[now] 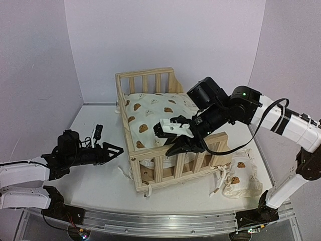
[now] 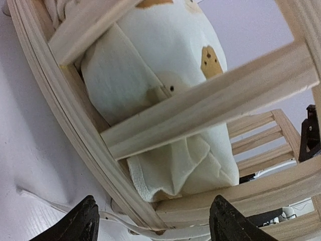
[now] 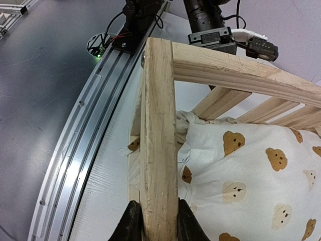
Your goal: Set up the pet bed
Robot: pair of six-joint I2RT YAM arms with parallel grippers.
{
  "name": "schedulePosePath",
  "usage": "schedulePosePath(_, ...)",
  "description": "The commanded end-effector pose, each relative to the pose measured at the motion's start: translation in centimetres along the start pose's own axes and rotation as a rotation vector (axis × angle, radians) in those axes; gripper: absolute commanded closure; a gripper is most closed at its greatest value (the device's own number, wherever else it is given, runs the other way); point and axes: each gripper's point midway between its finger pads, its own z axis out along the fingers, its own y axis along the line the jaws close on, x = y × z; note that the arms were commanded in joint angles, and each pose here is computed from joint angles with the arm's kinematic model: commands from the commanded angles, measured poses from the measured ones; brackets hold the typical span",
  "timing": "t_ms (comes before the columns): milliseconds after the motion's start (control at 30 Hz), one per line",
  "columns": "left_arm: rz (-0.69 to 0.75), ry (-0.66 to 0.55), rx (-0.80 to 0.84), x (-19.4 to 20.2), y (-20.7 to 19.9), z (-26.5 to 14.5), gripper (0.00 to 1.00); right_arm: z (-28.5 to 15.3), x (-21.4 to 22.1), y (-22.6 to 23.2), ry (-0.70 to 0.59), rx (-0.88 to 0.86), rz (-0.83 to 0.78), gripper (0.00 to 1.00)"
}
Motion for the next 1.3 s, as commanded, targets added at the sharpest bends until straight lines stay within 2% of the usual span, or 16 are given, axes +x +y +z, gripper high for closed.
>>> schedulePosePath(0, 0.053, -0.016, 0.123, 0.1, -2.0, 0.7, 0.26, -2.4, 5.0, -7.3, 0.203, 0.350, 0.041, 1.00)
schedulePosePath(67, 0.049, -0.005, 0.136, 0.3, -2.3, 0.9, 0.27, -2.4, 3.6, -5.3, 0.170, 0.327, 0.089, 1.00)
schedulePosePath(167, 0.052, -0.019, 0.142, 0.4, -2.6, 0.7, 0.27, -1.0, 0.8, -1.4, 0.158, 0.315, 0.064, 1.00)
schedulePosePath(267, 0.046, -0.040, 0.136, 0.1, -2.6, 0.5, 0.27, -1.0, -0.1, -1.2, 0.125, 0.360, 0.167, 1.00)
schedulePosePath(367, 0.054, -0.041, 0.134, -0.1, -2.7, 0.6, 0.27, -1.3, 2.0, -3.3, 0.198, 0.509, 0.166, 1.00)
schedulePosePath(433, 0.055, -0.037, 0.125, -0.1, -2.4, 0.9, 0.26, -1.6, 2.7, -4.8, 0.216, 0.537, 0.167, 1.00)
schedulePosePath(533, 0.059, -0.027, 0.123, -0.2, -2.4, 1.3, 0.26, -2.4, 3.7, -6.9, 0.174, 0.518, 0.174, 1.00)
schedulePosePath(667, 0.070, -0.037, 0.116, -0.5, -2.2, 1.6, 0.27, -2.5, 5.3, -7.8, 0.150, 0.442, 0.106, 1.00)
schedulePosePath(833, 0.077, -0.032, 0.120, -0.7, -2.2, 2.3, 0.27, -2.5, 6.9, -6.3, 0.148, 0.310, 0.039, 1.00)
schedulePosePath(967, 0.110, -0.037, 0.127, -0.9, -2.2, 2.8, 0.27, -4.1, 8.2, -6.3, 0.190, 0.351, 0.051, 1.00)
schedulePosePath(1000, 0.117, -0.045, 0.124, -1.0, -2.0, 2.9, 0.27, -4.6, 8.9, -6.6, 0.216, 0.379, 0.061, 0.97)
schedulePosePath(1067, 0.144, -0.056, 0.133, -1.1, -2.0, 3.1, 0.27, -5.6, 8.6, -7.5, 0.212, 0.445, 0.142, 0.51)
schedulePosePath(1100, 0.158, -0.061, 0.140, -1.1, -2.0, 3.2, 0.27, -6.3, 8.1, -8.0, 0.196, 0.484, 0.204, 0.40)
schedulePosePath(1167, 0.191, -0.065, 0.164, -0.8, -1.9, 3.4, 0.26, -7.9, 6.9, -8.9, 0.169, 0.586, 0.360, 0.24)
schedulePosePath(1233, 0.229, -0.074, 0.196, -0.5, -2.1, 3.3, 0.25, -9.3, 4.9, -8.2, 0.147, 0.648, 0.460, 0.03)
schedulePosePath(1267, 0.250, -0.075, 0.219, -0.3, -2.3, 3.3, 0.24, -9.9, 3.8, -7.6, 0.148, 0.678, 0.487, 0.02)
